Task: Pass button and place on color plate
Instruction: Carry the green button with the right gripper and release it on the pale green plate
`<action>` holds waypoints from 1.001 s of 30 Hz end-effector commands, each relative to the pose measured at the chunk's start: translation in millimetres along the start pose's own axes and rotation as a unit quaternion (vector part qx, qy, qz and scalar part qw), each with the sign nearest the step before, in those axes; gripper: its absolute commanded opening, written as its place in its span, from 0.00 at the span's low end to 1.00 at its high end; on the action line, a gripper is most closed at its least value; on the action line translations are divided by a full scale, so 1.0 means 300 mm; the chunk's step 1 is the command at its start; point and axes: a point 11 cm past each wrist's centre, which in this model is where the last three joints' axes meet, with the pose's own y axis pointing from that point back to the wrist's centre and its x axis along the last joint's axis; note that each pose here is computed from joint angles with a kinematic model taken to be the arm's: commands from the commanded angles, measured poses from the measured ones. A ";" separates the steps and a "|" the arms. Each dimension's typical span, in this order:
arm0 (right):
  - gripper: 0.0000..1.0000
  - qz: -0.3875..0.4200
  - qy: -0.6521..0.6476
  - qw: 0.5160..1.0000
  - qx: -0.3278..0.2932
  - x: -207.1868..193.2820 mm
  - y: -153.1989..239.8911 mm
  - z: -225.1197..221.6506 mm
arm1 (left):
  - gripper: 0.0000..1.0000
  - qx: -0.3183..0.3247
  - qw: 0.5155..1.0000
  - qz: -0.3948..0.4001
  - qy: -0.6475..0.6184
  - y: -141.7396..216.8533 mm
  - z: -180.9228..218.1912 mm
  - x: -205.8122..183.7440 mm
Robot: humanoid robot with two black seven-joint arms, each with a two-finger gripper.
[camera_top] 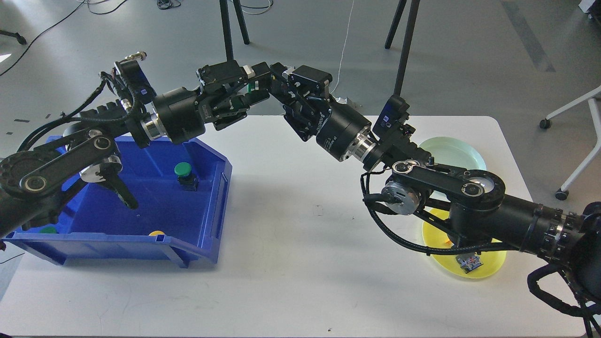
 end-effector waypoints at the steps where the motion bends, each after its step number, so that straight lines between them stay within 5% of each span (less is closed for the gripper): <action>1: 0.18 0.011 0.002 1.000 -0.003 0.029 0.021 0.004 | 0.77 0.000 1.000 0.001 0.000 0.001 0.000 0.001; 12: 0.17 0.228 0.105 0.965 -0.082 0.423 0.379 0.098 | 0.79 0.000 1.000 0.001 0.000 0.001 -0.001 0.002; 18: 0.18 0.353 0.256 0.883 -0.177 0.633 0.676 0.221 | 0.80 0.000 1.000 0.001 0.000 0.001 -0.001 0.002; 23: 0.18 0.357 0.343 0.823 -0.278 0.734 0.891 0.336 | 0.80 0.000 1.000 0.001 0.001 0.001 -0.003 0.000; 30: 0.21 0.354 0.410 0.768 -0.343 0.776 0.965 0.424 | 0.81 0.004 1.000 0.005 0.001 0.006 -0.009 0.008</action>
